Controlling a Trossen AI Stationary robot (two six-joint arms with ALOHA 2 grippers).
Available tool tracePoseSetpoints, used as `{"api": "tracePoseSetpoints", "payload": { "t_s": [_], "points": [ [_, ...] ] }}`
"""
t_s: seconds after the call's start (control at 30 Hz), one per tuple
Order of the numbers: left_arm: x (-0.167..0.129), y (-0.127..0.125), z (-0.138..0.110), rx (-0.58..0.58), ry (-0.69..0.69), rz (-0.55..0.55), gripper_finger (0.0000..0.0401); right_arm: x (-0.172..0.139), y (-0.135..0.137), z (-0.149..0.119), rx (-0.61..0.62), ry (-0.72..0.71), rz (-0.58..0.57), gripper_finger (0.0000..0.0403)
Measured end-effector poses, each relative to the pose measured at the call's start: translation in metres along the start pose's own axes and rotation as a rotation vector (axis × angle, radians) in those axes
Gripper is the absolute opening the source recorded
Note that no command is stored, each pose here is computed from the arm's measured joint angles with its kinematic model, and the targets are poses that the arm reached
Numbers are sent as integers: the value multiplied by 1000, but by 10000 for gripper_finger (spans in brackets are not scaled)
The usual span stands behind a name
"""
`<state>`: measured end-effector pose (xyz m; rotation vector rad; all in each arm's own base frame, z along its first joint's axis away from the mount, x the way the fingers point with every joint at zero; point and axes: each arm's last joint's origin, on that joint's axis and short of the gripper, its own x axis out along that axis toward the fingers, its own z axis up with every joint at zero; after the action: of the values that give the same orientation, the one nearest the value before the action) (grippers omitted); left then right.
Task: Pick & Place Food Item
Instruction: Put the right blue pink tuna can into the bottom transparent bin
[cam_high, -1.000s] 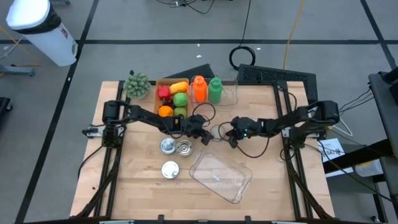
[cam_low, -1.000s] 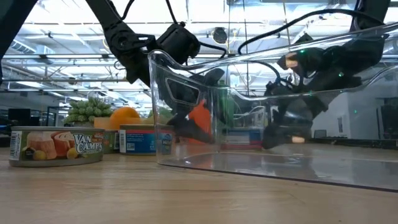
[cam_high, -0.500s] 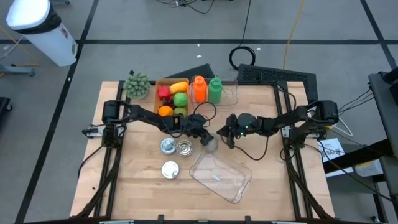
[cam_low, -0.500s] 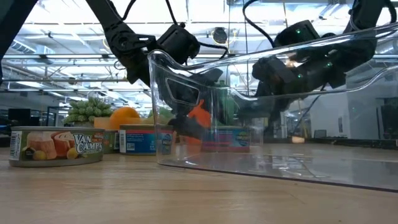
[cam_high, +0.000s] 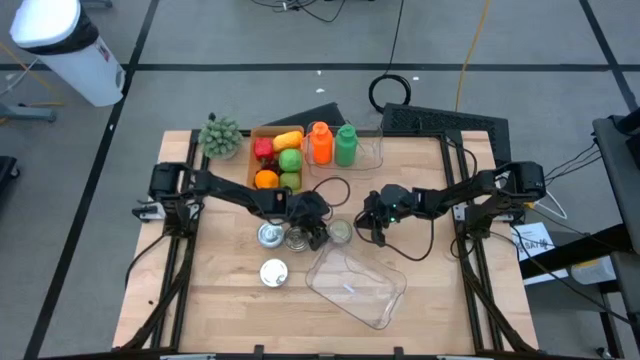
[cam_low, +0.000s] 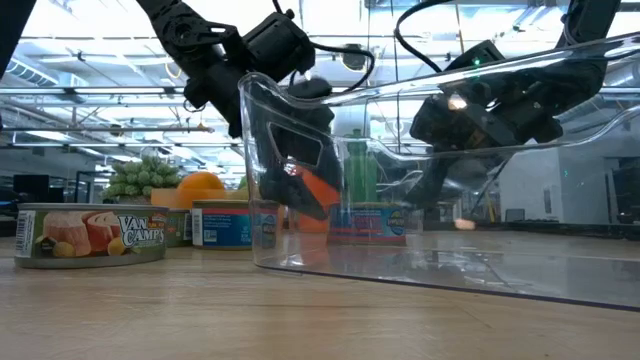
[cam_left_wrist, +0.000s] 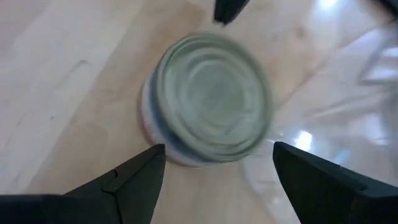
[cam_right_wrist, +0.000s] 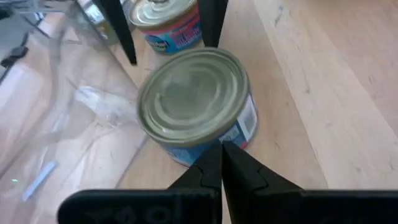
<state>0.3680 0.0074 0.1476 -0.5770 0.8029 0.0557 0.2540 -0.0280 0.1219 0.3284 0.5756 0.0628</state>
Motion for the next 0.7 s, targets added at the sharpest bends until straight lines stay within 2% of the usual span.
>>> {"api": "tracePoseSetpoints", "payload": {
  "t_s": [0.1,0.2,0.43,0.57,0.7],
  "points": [
    [3,-1,-3,11,-22,64,310,0,0,-2,2,15,-4,1],
    [3,5,1,-48,-70,126,310,0,0,-1,-1,11,-3,1],
    [15,23,4,-174,-108,149,310,0,-1,0,-19,3,-18,1],
    [27,32,3,-217,-161,172,310,-1,-5,0,-17,-19,-128,7],
    [32,43,9,-257,-234,187,310,-1,-7,1,-32,-40,-209,34]
  ]
}}
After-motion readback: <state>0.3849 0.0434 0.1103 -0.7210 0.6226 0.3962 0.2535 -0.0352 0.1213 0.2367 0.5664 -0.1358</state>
